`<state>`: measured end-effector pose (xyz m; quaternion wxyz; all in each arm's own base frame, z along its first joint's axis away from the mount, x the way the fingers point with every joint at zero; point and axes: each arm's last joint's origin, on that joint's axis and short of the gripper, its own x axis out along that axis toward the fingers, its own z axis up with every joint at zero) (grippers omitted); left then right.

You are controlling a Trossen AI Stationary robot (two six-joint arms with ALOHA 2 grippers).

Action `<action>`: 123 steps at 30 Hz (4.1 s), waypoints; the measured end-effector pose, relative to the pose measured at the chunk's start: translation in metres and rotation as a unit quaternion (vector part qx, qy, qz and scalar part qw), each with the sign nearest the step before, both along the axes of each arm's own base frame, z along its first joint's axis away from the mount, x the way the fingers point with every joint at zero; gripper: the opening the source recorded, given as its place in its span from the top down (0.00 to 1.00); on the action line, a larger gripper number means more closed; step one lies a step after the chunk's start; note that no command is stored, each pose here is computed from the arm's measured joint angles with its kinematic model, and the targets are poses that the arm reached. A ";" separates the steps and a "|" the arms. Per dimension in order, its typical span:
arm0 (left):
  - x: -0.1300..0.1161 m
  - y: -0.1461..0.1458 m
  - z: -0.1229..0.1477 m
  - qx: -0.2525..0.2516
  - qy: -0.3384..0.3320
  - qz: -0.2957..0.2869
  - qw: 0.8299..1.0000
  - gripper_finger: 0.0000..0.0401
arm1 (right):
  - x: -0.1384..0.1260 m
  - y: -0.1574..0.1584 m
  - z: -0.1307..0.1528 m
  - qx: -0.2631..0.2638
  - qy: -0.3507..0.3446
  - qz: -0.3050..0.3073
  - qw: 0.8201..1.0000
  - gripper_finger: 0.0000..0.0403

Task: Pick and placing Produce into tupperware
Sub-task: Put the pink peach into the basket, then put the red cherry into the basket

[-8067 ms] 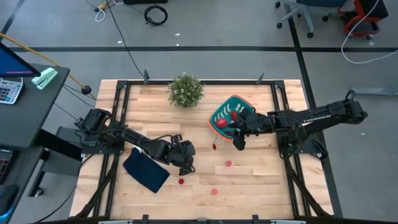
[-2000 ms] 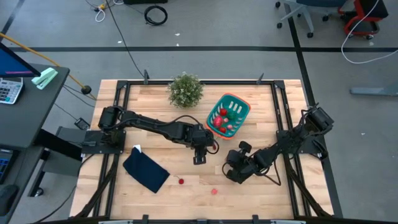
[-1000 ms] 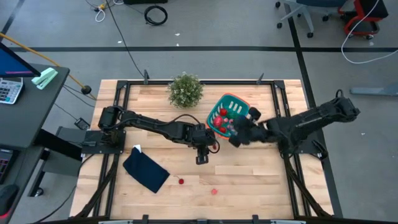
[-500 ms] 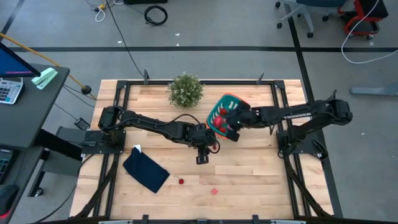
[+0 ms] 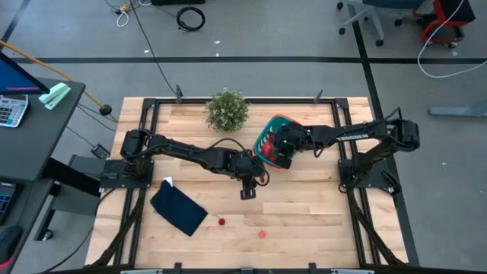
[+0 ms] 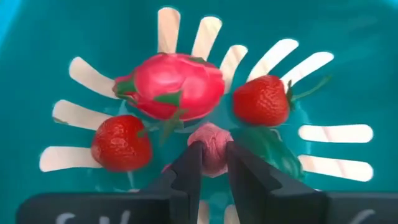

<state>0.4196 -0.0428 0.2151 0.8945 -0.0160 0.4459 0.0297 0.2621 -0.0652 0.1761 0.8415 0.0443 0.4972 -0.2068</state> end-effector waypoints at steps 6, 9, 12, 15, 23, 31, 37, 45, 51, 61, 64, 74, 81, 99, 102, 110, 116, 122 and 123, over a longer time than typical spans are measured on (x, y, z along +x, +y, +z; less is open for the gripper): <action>0.001 0.005 0.000 -0.001 0.000 0.007 1.000 0.59 | -0.001 -0.006 0.000 0.022 -0.006 -0.001 1.000 0.77; 0.001 0.009 0.000 -0.001 0.000 0.012 1.000 0.59 | -0.002 -0.008 0.000 0.022 -0.006 -0.004 1.000 0.73; 0.001 0.013 0.000 -0.001 0.000 0.016 1.000 0.60 | -0.002 -0.010 0.000 0.022 -0.006 -0.007 1.000 0.69; 0.001 0.016 0.000 -0.001 0.000 0.020 1.000 0.60 | -0.002 -0.011 0.001 0.009 -0.008 -0.015 1.000 0.66; 0.004 0.025 -0.007 -0.028 -0.005 0.067 0.997 0.60 | -0.005 -0.013 0.032 -0.021 -0.074 -0.072 0.994 0.64; 0.015 0.023 -0.042 -0.062 0.005 0.114 0.992 0.60 | -0.020 -0.003 0.074 0.002 -0.183 -0.113 0.977 0.65; 0.021 0.018 -0.058 -0.062 0.002 0.108 0.992 0.60 | -0.027 0.009 0.085 0.003 -0.196 -0.091 0.976 0.65; 0.023 0.018 -0.056 -0.070 -0.011 0.115 0.991 0.60 | -0.023 0.021 0.078 0.008 -0.175 -0.066 0.982 0.65; 0.024 0.018 -0.068 -0.051 0.000 0.134 0.990 0.60 | -0.023 0.020 0.078 0.002 -0.171 -0.060 0.983 0.65; 0.031 0.013 -0.088 -0.050 -0.008 0.141 0.989 0.60 | -0.023 0.021 0.077 0.002 -0.167 -0.059 0.984 0.65; 0.030 0.013 -0.089 -0.046 -0.002 0.140 0.989 0.62 | -0.024 0.021 0.078 0.002 -0.167 -0.058 0.984 0.65; 0.028 -0.003 -0.089 -0.027 0.006 0.104 0.994 0.90 | -0.024 0.021 0.078 0.001 -0.168 -0.058 0.984 0.65; 0.034 -0.025 -0.074 -0.023 -0.006 0.059 0.998 0.93 | -0.024 0.021 0.078 0.001 -0.168 -0.058 0.984 0.65; 0.038 0.025 0.036 0.270 0.062 0.167 0.946 0.97 | -0.056 0.026 0.076 0.048 -0.088 -0.122 0.987 0.65; 0.040 0.051 0.034 0.255 0.071 0.175 0.948 0.96 | -0.070 0.029 0.078 0.079 -0.077 -0.186 0.976 0.65; 0.059 0.095 0.012 0.135 0.038 0.154 0.978 0.87 | -0.076 0.042 0.084 0.065 -0.094 -0.190 0.975 0.65; 0.064 0.098 0.001 0.139 0.045 0.103 0.984 0.81 | -0.075 0.045 0.084 0.056 -0.089 -0.163 0.981 0.65; 0.066 0.096 -0.006 0.147 0.057 0.087 0.984 0.70 | -0.075 0.045 0.084 0.055 -0.089 -0.163 0.981 0.65; 0.066 0.096 -0.007 0.147 0.059 0.086 0.984 0.68 | -0.075 0.045 0.084 0.055 -0.090 -0.163 0.981 0.65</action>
